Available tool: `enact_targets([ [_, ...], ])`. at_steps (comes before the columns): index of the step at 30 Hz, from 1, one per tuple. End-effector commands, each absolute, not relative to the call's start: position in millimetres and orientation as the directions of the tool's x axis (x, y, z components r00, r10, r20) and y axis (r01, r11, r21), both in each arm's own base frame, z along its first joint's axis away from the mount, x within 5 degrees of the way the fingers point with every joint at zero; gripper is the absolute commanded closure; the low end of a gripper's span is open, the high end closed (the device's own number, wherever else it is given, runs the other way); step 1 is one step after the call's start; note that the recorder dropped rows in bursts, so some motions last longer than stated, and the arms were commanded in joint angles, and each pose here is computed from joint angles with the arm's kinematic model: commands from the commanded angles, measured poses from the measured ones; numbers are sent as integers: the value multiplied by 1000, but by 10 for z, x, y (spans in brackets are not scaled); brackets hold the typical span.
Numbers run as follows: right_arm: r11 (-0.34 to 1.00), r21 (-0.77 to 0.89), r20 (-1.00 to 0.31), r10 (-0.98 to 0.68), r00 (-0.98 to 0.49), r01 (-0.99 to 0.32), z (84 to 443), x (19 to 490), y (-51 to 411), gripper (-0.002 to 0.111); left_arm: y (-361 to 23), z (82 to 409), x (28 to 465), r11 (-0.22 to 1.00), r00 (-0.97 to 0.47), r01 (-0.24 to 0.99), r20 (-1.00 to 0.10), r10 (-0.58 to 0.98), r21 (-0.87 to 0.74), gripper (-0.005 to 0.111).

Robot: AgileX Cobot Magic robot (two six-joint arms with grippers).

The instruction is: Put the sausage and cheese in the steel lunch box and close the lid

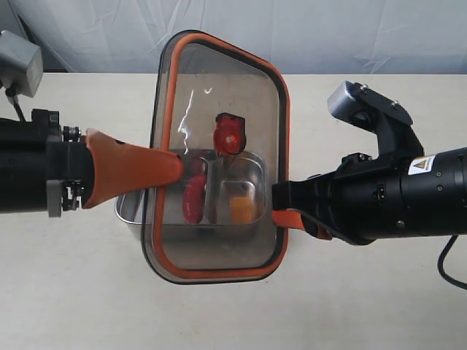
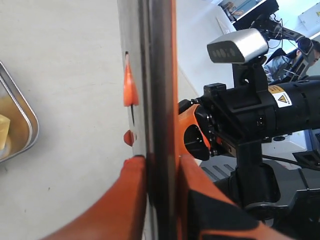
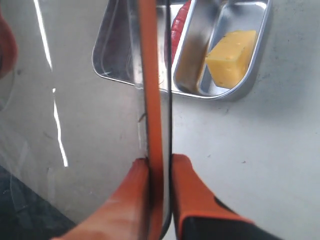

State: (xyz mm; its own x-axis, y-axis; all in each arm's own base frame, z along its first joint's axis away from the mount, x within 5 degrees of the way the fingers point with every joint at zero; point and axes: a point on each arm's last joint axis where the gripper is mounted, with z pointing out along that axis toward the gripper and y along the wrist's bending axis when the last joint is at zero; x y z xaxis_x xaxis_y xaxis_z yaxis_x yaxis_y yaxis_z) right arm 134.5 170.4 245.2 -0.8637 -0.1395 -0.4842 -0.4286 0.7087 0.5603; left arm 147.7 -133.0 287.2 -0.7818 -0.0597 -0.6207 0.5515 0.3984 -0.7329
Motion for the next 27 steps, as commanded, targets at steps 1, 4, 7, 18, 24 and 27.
enact_targets([
  [1,704,560,-493,-142,-859,-438,2476,1350,1707,109,-1329,2854,1493,414,-775,551,-629,-68,-724,107],
  [4,705,559,-499,-136,-856,-437,2479,1358,1707,109,-1324,2851,1506,426,-772,547,-631,-76,-720,107],
  [7,706,541,-535,-130,-835,-456,2491,1387,1707,109,-1315,2847,1527,443,-768,539,-634,-91,-716,107],
  [18,704,521,-553,-153,-819,-483,2490,1389,1704,69,-1300,2847,1563,469,-756,529,-644,-119,-707,107],
  [24,708,483,-590,-171,-789,-514,2512,1398,1679,69,-1264,2835,1622,547,-713,545,-695,-95,-635,107],
  [27,716,412,-657,-195,-728,-564,2614,1366,1586,69,-1196,2904,1741,669,-604,587,-797,-14,-456,107],
])
